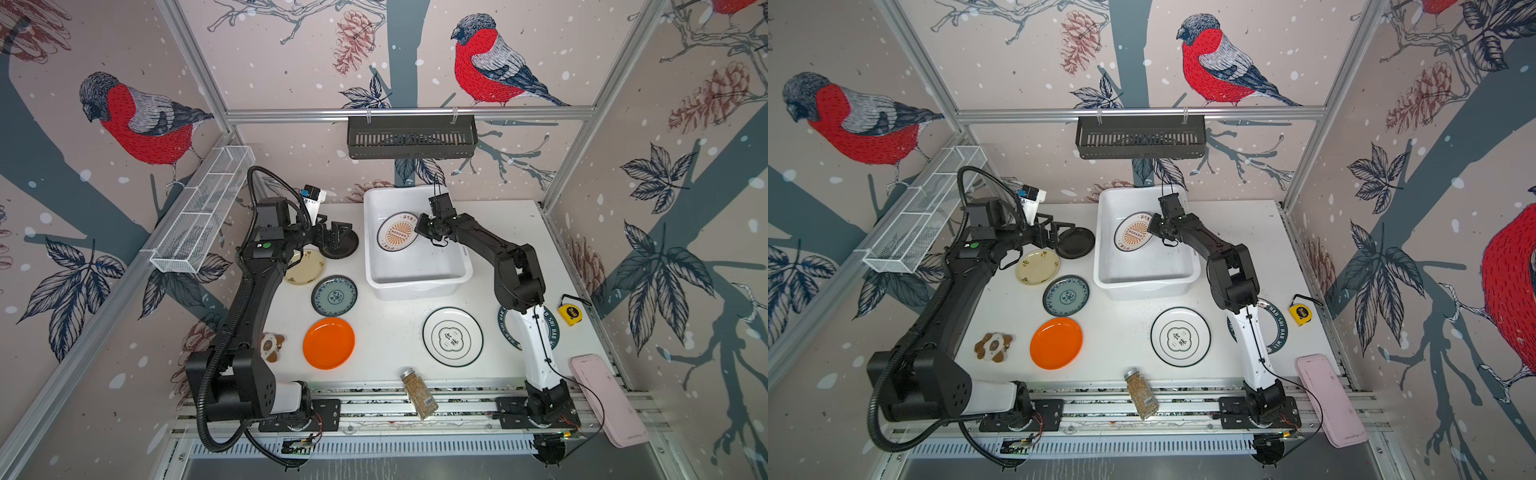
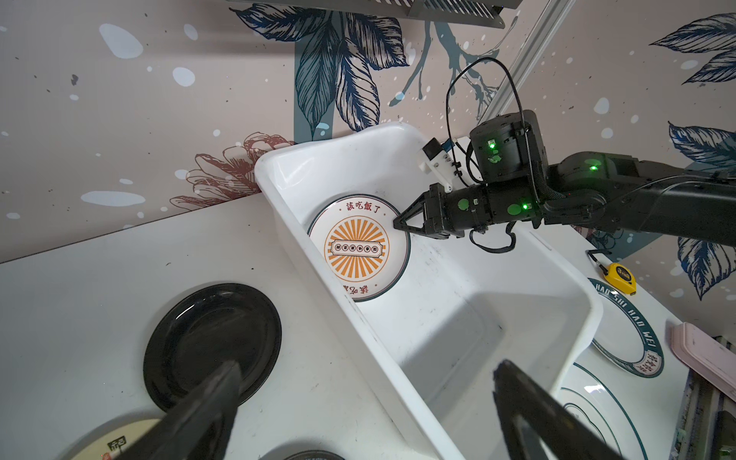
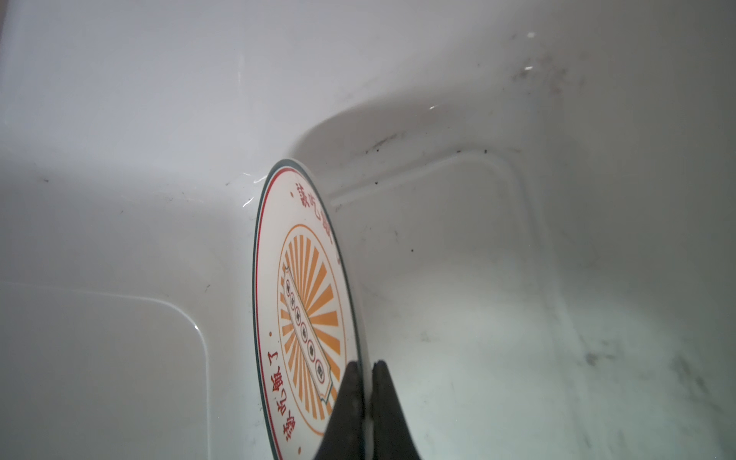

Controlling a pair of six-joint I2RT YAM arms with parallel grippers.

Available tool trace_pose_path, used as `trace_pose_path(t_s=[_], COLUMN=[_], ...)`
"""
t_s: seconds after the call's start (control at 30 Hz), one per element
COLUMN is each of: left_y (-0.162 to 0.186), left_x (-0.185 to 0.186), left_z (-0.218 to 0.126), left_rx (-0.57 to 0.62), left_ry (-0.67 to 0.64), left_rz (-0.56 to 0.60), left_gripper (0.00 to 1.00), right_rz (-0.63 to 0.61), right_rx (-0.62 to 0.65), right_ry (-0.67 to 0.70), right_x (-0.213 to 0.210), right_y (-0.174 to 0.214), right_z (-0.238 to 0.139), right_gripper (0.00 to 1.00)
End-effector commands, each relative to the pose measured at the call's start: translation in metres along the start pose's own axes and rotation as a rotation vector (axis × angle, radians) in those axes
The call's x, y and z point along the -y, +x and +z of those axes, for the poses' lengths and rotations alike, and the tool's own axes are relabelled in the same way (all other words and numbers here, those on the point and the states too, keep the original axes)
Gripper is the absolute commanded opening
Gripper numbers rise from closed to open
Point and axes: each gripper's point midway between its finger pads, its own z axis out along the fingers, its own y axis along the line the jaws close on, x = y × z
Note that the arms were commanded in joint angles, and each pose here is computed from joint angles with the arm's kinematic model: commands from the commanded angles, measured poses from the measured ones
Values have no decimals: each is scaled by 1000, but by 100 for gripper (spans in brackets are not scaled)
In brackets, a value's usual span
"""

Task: Place the plates into the plastic bin on the countertop
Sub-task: 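Lower the sunburst plate flat into the bin and open right gripper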

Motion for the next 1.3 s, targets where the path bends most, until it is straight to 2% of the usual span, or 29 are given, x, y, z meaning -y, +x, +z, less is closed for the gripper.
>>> trace_pose_path(t_s=[0.0,1.27], left_y=[-4,3], left_x=[5,5], left_z=[0,2], left_rx=[18,11], left_ry=[27,34], left_rz=[8,3], left_gripper=[98,98], right_rz=[9,25], right_rx=[10,-63], right_ry=[-24,4], right_x=[-4,17], right_y=[-3,20], right_z=[2,24], right_gripper=[6,24])
